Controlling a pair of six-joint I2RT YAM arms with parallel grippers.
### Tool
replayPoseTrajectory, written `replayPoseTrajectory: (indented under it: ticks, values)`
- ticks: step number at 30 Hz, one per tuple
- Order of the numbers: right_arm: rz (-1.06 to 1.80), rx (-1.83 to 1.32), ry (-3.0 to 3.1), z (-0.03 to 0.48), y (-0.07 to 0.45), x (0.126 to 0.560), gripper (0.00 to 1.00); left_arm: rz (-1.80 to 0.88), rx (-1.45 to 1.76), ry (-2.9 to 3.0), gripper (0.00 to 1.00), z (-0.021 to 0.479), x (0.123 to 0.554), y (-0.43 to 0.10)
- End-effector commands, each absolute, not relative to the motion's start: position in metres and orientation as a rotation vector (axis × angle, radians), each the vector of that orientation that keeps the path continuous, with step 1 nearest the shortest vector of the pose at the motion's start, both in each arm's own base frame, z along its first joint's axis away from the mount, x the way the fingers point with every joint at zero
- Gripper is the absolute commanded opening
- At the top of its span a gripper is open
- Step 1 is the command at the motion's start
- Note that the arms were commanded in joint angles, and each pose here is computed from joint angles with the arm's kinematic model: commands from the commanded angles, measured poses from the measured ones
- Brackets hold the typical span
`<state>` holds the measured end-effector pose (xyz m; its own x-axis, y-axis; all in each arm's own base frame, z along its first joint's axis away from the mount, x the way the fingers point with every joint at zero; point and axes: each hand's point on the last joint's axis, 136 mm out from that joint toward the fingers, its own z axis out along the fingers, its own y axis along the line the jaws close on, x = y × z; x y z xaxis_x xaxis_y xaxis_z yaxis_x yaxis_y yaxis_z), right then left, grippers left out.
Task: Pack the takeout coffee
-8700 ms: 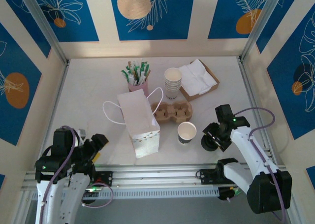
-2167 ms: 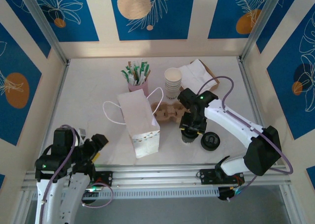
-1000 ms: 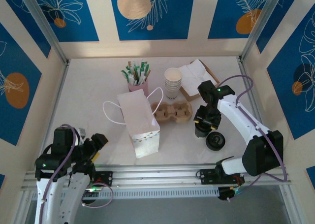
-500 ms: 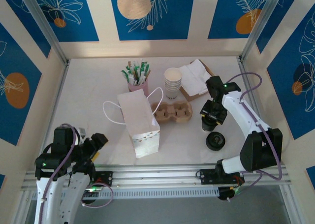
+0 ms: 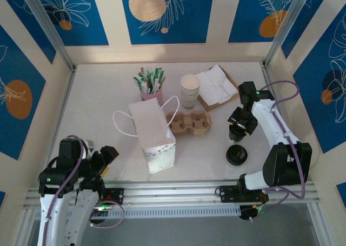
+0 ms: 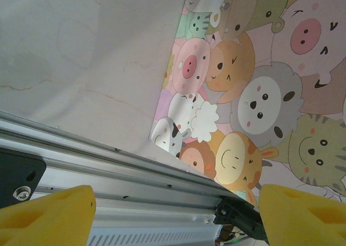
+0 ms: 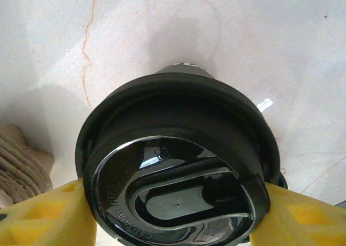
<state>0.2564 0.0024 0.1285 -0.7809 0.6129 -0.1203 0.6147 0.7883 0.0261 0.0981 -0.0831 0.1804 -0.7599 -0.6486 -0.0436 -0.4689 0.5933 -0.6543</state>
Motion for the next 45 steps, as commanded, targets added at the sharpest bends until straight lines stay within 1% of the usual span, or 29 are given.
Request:
replayPoseTrajectory:
  ticks: [1,13,20,25,31,33,35,45]
  values:
    - [-0.017,0.975,2.875,0.124,0.002,0.252,0.63,-0.911,-0.89,2.538,0.79,0.187,0.099,-0.081]
    - [-0.003,0.987,2.901,0.111,0.004,0.247,0.64,-0.906,-0.89,2.543,0.79,0.187,0.097,-0.081]
    - [0.028,0.996,2.884,0.117,0.004,0.249,0.68,-0.903,-0.889,2.54,0.79,0.189,0.096,-0.08]
    - [0.057,0.988,2.864,0.125,0.003,0.251,0.65,-0.902,-0.885,2.538,0.79,0.189,0.097,-0.08]
    - [0.078,0.987,2.865,0.128,0.003,0.251,0.65,-0.897,-0.881,2.535,0.79,0.191,0.098,-0.08]
    - [0.082,0.987,2.861,0.129,0.003,0.251,0.67,-0.898,-0.878,2.534,0.79,0.192,0.099,-0.08]
    - [0.084,0.979,2.86,0.132,0.003,0.252,0.72,-0.899,-0.875,2.535,0.79,0.192,0.1,-0.08]
    - [0.104,0.92,2.82,0.161,0.002,0.254,0.82,-0.861,-0.841,2.536,0.79,0.2,0.105,-0.077]
